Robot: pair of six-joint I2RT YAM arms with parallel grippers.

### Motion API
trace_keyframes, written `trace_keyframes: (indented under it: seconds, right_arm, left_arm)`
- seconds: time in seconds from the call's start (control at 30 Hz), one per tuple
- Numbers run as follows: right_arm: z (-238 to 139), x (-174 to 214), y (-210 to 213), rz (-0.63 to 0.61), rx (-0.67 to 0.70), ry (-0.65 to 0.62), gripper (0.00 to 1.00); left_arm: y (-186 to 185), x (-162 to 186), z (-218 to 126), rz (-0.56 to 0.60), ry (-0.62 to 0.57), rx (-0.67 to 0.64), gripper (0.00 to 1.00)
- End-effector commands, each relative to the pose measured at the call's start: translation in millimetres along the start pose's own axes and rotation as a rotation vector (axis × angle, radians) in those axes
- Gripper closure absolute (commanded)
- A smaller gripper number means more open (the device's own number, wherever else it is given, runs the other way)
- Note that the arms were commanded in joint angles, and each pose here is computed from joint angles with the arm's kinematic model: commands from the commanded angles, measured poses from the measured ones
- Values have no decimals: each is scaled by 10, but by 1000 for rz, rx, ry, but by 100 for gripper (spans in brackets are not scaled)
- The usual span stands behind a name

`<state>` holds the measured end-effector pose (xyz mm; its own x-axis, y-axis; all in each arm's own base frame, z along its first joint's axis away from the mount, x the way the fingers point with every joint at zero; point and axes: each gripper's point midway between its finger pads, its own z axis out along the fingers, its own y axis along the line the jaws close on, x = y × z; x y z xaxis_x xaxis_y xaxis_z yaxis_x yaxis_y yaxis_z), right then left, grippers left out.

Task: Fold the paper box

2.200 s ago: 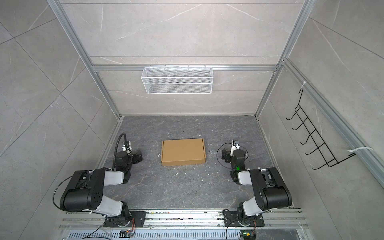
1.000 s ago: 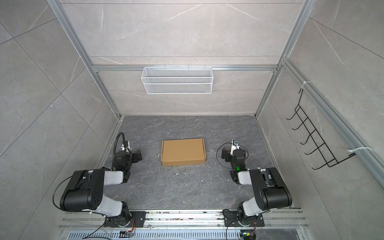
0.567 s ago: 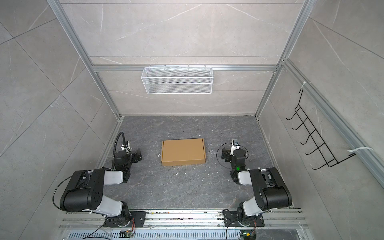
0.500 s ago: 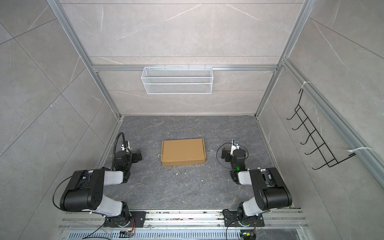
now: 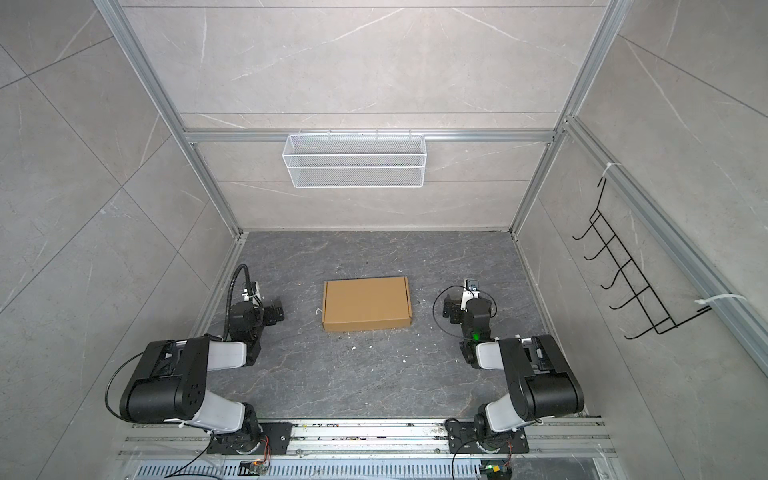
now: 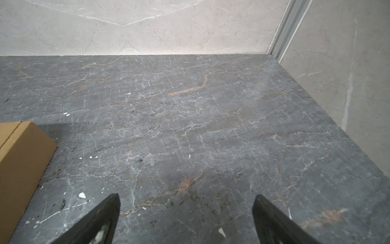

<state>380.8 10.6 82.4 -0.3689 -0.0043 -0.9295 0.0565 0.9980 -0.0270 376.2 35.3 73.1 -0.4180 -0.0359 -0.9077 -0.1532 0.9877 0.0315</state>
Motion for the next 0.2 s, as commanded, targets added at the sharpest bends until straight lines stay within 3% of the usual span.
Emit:
trace_keyframes:
  seconds: [0.0,0.17]
  right_arm:
    - [25,-119,41,-11,-13,-30,1]
    - [21,-120,87,-22,-42,-28,1]
  left_arm:
    - [-9,-142,3,-15,-47,7,0]
    - [-9,-143,3,-15,-47,7,0]
